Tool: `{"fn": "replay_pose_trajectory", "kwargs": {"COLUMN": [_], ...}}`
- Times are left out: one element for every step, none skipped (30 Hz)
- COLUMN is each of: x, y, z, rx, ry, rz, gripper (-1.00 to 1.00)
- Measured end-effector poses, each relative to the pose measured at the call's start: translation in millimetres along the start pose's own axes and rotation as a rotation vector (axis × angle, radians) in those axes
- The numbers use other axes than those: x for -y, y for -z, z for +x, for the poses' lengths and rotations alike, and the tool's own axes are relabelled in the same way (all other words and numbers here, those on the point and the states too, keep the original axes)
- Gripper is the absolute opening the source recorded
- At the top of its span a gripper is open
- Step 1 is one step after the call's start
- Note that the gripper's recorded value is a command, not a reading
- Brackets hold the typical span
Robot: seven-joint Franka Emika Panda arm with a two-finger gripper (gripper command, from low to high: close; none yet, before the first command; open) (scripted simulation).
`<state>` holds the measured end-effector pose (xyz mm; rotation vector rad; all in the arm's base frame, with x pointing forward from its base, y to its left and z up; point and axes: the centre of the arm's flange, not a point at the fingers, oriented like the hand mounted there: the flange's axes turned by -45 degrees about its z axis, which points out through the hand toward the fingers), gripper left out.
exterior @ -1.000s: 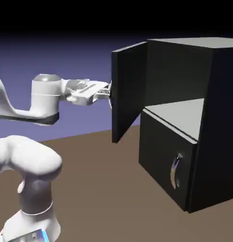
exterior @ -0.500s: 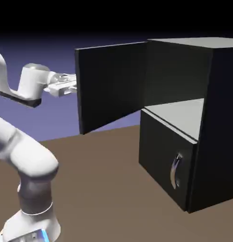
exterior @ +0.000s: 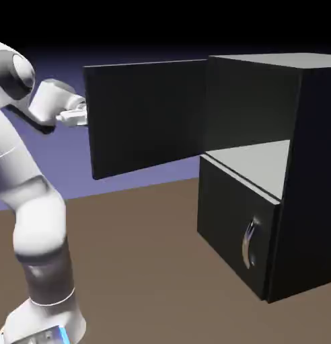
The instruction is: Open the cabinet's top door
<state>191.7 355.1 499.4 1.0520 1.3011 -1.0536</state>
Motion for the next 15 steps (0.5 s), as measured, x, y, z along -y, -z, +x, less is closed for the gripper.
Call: {"fn": "replay_pose_trajectory", "kwargs": {"x": [-1,-2,-2,-2,-2,-3,-5,-6,-8,-10,-12,-14,-16,-19,-22], "y": [2,4,6,8,9,11,13,16,19,22,26,31,36,40,46], "z": [1,2,2,2,0,-1,-2,-2,-2,-1,-1,-1,-1,-1,-1], "rx": [0.003,0.004,0.004,0.004,0.002,-0.001,-0.003,-0.003,-0.003,-0.002,-0.002,-0.002,-0.001,-0.001,0.000], "ry": [0.002,0.002,0.003,0.002,0.001,-0.001,-0.002,-0.002,-0.001,-0.001,-0.001,-0.001,0.000,0.000,-0.001], "rz": [0.004,0.010,0.014,0.015,0.019,0.026,0.035,0.044,0.055,0.066,0.077,0.089,0.101,0.116,0.132], "gripper": [-1.00,-1.00,-1.00,-1.00,-1.00,-1.00,-1.00,-1.00,-1.00,-1.00,-1.00,-1.00,-1.00,-1.00,-1.00]}}
